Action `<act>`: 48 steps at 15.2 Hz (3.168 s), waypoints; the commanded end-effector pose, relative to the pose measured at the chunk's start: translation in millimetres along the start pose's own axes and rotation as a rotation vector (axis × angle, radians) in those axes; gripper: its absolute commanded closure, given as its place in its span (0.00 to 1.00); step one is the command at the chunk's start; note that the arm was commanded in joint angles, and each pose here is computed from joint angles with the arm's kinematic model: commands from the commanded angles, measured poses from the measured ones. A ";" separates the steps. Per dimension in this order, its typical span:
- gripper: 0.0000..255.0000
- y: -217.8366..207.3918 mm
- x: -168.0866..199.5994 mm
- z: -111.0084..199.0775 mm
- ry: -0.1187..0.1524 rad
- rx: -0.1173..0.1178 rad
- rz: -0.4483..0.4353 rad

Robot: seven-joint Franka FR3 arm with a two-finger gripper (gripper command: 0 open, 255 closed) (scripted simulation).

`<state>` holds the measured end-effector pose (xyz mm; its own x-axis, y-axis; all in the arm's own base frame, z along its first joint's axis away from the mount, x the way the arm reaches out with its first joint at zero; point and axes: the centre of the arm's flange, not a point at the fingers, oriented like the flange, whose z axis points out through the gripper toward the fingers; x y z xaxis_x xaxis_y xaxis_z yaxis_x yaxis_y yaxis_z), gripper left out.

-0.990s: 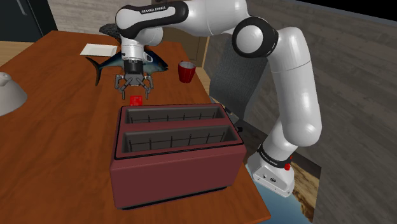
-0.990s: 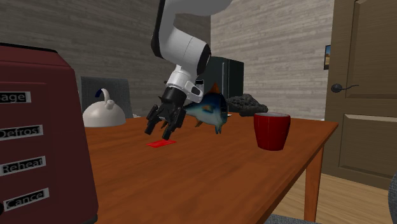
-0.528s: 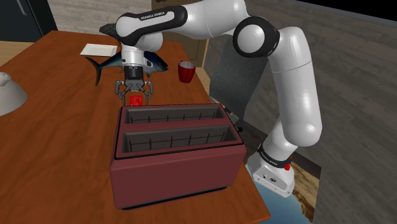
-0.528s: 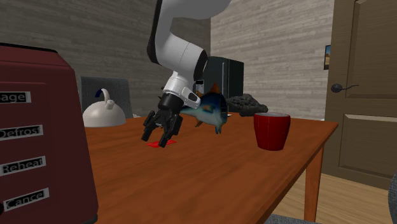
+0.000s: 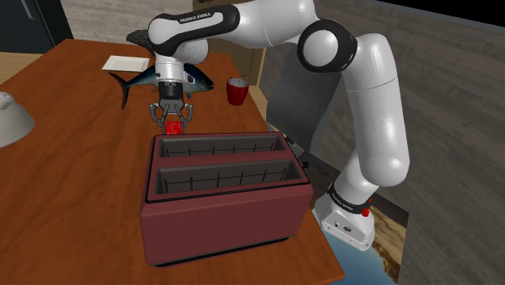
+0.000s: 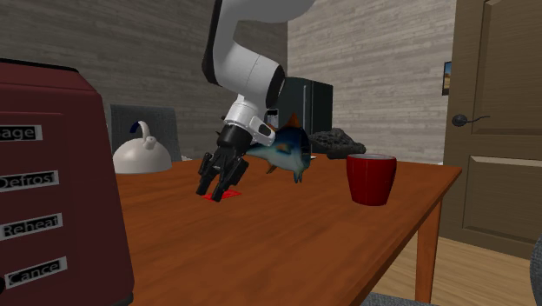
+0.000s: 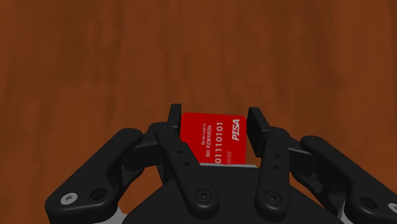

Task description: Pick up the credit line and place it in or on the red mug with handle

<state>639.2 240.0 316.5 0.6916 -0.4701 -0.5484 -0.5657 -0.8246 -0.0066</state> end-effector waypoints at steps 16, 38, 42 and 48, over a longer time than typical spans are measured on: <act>1.00 -3.2 -27.5 -37.3 -0.002 -0.001 0.000; 1.00 -3.9 -91.2 -134.4 -0.002 -0.001 0.000; 1.00 27.3 -72.8 -150.7 -0.002 -0.001 0.000; 1.00 89.7 -33.7 -179.8 -0.002 -0.001 0.000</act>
<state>646.6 139.0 483.4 0.6902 -0.4704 -0.5499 -0.5662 -0.8243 -0.0055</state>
